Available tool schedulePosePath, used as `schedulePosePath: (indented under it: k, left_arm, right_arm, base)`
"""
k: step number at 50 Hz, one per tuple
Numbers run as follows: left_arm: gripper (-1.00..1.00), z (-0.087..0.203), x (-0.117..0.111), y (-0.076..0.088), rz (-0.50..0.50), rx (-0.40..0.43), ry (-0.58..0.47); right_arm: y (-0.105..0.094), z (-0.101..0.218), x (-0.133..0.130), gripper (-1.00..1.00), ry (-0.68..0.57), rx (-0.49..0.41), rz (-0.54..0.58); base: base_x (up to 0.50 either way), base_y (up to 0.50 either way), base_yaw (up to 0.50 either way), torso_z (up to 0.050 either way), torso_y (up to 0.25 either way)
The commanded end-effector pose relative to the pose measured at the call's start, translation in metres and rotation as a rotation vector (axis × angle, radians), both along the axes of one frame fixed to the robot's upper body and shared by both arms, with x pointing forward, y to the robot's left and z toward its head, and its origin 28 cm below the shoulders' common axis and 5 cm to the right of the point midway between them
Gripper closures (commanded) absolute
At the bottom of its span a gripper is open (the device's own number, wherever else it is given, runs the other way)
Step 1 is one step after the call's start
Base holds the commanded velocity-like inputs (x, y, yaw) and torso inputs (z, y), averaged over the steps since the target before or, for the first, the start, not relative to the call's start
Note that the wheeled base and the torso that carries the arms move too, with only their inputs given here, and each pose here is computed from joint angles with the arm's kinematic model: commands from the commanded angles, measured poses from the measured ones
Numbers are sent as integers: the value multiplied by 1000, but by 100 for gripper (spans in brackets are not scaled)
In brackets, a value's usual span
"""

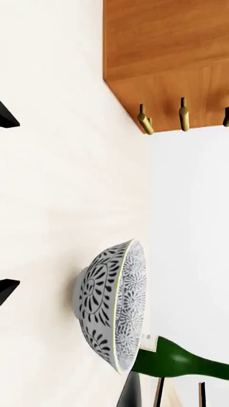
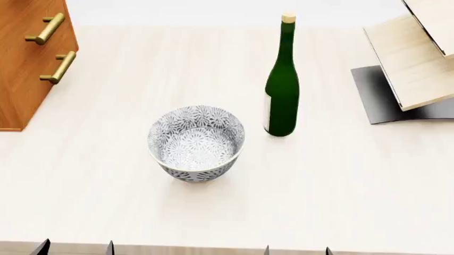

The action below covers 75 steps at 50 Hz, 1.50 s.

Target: Put the wine bottle on the wine rack.

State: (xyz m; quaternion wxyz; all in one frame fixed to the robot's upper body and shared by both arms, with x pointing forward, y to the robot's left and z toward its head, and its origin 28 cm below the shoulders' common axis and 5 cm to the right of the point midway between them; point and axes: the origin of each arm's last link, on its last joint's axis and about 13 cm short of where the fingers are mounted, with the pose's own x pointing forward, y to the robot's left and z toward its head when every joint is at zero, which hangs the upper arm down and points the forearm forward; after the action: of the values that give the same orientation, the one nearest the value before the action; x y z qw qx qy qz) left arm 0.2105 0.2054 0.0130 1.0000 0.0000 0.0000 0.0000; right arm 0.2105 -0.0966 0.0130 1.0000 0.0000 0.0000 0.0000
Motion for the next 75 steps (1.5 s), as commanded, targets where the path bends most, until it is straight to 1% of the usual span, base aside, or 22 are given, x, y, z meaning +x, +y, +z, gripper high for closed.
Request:
schedulePosePath:
  k: [1, 10, 16, 27, 32, 35, 36, 40, 42, 43, 44, 47, 49, 50, 56, 60, 62, 64, 70, 75]
  left_arm:
    - [-100, -1, 1, 0, 0, 0, 0]
    - [-100, 2, -1, -1, -5, 1, -4]
    - [-100, 8, -2, -2, -10, 2, -24]
    - [-100, 42, -19, -1, -14, -7, -142]
    - [-100, 65, -34, -1, -15, 0, -229]
    - [-100, 73, -43, -1, -20, -8, -263]
    - [-100, 77, -48, -1, -22, -6, -284]
    - [-100, 86, -57, -2, -11, 7, -327]
    - [-100, 88, -60, -2, -14, 4, -336]
    - [-100, 89, -62, -2, -12, 4, -345]
    - [-100, 91, -66, -2, -7, 7, -369]
    - [-100, 94, -73, -2, -6, 5, -421]
    - [-100, 95, -77, -2, -2, 10, -452]
    - [-100, 97, -80, -2, -5, 2, -475]
    - [-100, 103, -92, 0, 6, -19, -562]
    - [-100, 103, -96, 0, 8, -20, -590]
    - [-100, 102, -96, -1, 3, -24, -594]
    - [-100, 101, -99, -2, -10, -29, -601]
    - [-100, 101, -103, -4, -4, -6, -620]
    - [-100, 100, -102, -4, -10, -10, -617]
  right_arm:
    - [0, -1, 0, -100, 0, 0, 0]
    - [1, 2, -1, -100, -3, -8, -3]
    - [2, 11, -3, -100, -31, -1, 5]
    - [2, 50, -18, -100, -163, 25, 28]
    - [4, 66, -32, -100, -220, 27, 47]
    - [5, 73, -40, -100, -256, 26, 50]
    - [5, 78, -45, -100, -290, 23, 44]
    - [5, 89, -57, -100, -357, 19, 46]
    - [5, 91, -60, -100, -366, 16, 51]
    - [6, 92, -62, -100, -393, 18, 52]
    - [5, 95, -66, -100, -413, 9, 52]
    - [6, 101, -75, -100, -472, 31, 65]
    - [5, 103, -80, -100, -502, 29, 60]
    - [5, 106, -85, -100, -538, 27, 58]
    - [6, 109, -94, -100, -624, 35, 71]
    - [5, 110, -97, -100, -656, 50, 69]
    - [5, 110, -99, -100, -665, 41, 66]
    - [5, 110, -102, -100, -664, 63, 84]
    - [6, 109, -104, -100, -665, 57, 87]
    - [6, 108, -104, -100, -657, 57, 97]
  base:
    - [0, 0, 0, 0, 0]
    - [0, 0, 0, 0, 0]
    - [0, 0, 0, 0, 0]
    - [0, 0, 0, 0, 0]
    - [0, 0, 0, 0, 0]
    - [0, 0, 0, 0, 0]
    - [0, 0, 0, 0, 0]
    - [0, 0, 0, 0, 0]
    - [0, 0, 0, 0, 0]
    - [0, 0, 0, 0, 0]
    - [0, 0, 0, 0, 0]
    - [0, 0, 0, 0, 0]
    - [0, 0, 0, 0, 0]
    - [0, 0, 0, 0, 0]
    - [0, 0, 0, 0, 0]
    - [0, 0, 0, 0, 0]
    - [0, 0, 0, 0, 0]
    - [0, 0, 0, 0, 0]
    - [0, 0, 0, 0, 0]
    - [50, 0, 0, 0, 0]
